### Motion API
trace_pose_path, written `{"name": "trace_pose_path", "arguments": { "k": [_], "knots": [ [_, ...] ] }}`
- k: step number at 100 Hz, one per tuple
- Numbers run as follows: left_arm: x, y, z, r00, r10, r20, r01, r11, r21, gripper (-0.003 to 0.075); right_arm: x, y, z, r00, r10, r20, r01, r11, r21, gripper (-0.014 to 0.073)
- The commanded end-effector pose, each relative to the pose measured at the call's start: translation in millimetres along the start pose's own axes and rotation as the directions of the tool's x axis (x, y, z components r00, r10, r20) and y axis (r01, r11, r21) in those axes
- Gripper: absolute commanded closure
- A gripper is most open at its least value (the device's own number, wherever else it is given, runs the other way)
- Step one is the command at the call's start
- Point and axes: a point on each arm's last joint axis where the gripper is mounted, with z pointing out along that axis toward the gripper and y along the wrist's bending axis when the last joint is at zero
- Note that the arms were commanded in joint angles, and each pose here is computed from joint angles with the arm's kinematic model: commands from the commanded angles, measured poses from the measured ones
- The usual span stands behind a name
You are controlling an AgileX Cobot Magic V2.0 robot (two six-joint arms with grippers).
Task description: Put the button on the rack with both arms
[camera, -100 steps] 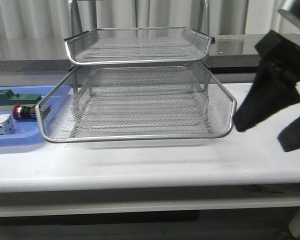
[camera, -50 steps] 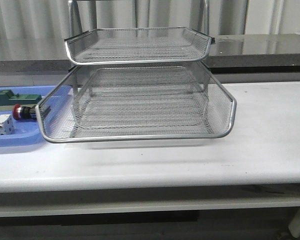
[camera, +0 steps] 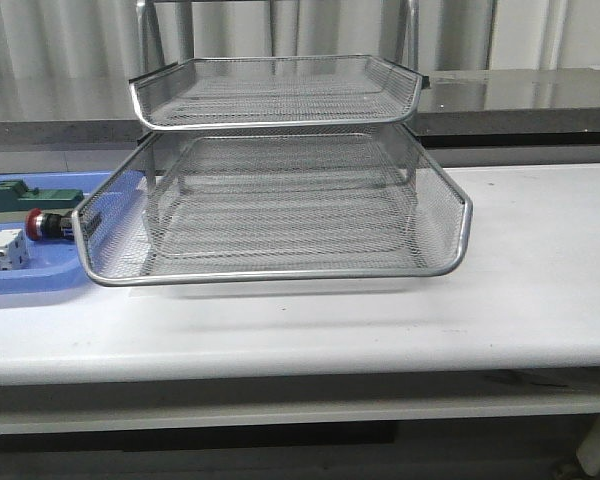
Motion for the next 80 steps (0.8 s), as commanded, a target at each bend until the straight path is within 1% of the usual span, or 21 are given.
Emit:
{"name": "trace_pose_path", "arguments": {
  "k": [1,6,13,20,37,44,48,80],
  "knots": [
    [9.3,0.1,-0.1,0.998,-0.017,0.058,0.017,1.000,0.008,0.0741,-12.3,-0.5,-7.5,0.996,-0.006,0.089,0.006,1.000,0.004,0.0058],
    [9.3,0.1,-0.1,0.998,-0.017,0.058,0.017,1.000,0.008,0.0741,-12.3,-0.5,-7.5,0.996,-0.006,0.089,0.006,1.000,0.004,0.0077],
    [9.3,0.1,-0.1,0.998,-0.017,0.058,0.017,1.000,0.008,0.0741,-12.3,-0.5,-7.5,0.996,-0.006,0.089,0.006,1.000,0.004,0.0145],
    [9.3,0.1,-0.1,0.998,-0.017,0.058,0.017,1.000,0.008,0.0741,-12.3,-0.5,-7.5,0.996,-0.006,0.089,0.006,1.000,0.004,0.0252],
    [9.3,0.1,-0.1,0.998,-0.017,0.058,0.017,1.000,0.008,0.0741,-12.3,-0.5,-7.5,0.996,-0.006,0.089,0.006,1.000,0.004,0.0568],
    [9.3,0.1,-0.1,0.998,-0.017,0.058,0.017,1.000,0.008,0.0741,-12.3,-0.5,-7.5,0.996,-0.006,0.089,0.006,1.000,0.004,0.0671],
    [9.3,0.1,-0.1,0.998,-0.017,0.058,0.017,1.000,0.008,0.0741,-12.3,-0.5,-7.5,0.996,-0.006,0.089,0.006,1.000,0.004,0.0659],
    [9.3,0.1,-0.1,0.998,-0.017,0.058,0.017,1.000,0.008,0.0741,-12.3,-0.5,-7.5,0.996,-0.006,0.089,0.006,1.000,0.004,0.0663]
  ]
}}
